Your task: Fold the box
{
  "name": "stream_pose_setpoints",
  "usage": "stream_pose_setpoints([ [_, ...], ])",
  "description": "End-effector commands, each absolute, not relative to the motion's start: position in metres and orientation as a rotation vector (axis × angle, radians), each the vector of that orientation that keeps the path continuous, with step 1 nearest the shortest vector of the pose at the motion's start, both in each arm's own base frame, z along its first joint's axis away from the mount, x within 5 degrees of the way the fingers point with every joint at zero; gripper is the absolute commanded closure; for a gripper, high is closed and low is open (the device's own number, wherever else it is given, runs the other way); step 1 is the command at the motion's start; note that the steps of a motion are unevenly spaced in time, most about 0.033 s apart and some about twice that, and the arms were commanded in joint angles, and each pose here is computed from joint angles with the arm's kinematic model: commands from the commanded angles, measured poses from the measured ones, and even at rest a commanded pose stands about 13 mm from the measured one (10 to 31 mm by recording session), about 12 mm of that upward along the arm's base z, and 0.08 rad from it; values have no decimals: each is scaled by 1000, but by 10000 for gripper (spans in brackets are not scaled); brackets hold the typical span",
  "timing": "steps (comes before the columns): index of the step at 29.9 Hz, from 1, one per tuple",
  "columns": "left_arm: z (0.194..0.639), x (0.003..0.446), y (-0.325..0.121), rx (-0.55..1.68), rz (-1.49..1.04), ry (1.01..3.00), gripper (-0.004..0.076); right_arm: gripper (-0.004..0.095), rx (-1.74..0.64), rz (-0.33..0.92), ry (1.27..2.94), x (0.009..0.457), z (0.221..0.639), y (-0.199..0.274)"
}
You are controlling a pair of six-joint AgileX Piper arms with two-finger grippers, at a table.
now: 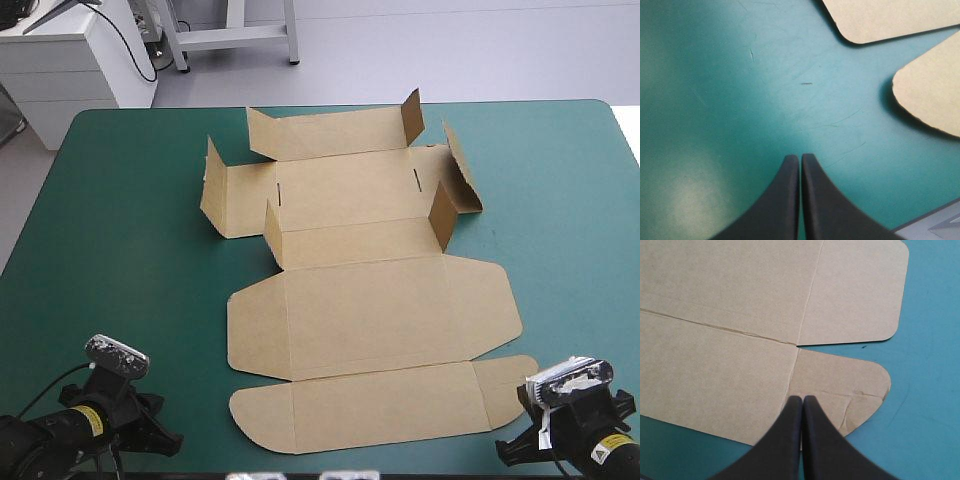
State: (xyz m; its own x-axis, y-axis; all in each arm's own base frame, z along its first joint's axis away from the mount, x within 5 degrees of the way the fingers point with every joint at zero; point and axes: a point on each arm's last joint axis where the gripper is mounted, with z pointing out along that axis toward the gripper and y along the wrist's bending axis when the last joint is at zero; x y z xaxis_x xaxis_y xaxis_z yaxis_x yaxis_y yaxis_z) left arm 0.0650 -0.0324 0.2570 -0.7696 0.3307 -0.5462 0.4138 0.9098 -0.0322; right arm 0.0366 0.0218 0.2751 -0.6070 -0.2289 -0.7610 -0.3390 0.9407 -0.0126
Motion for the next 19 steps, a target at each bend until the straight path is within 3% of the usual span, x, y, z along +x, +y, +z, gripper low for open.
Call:
stream_pose_setpoints([
  [1,266,68,-35,520,-230,2463,731,924,-405,145,2143,42,290,22],
  [10,266,68,-35,521,-230,2465,731,923,-378,104,2002,47,331,20],
  [19,266,68,-35,521,-230,2465,731,924,-403,94,2023,87,379,22],
])
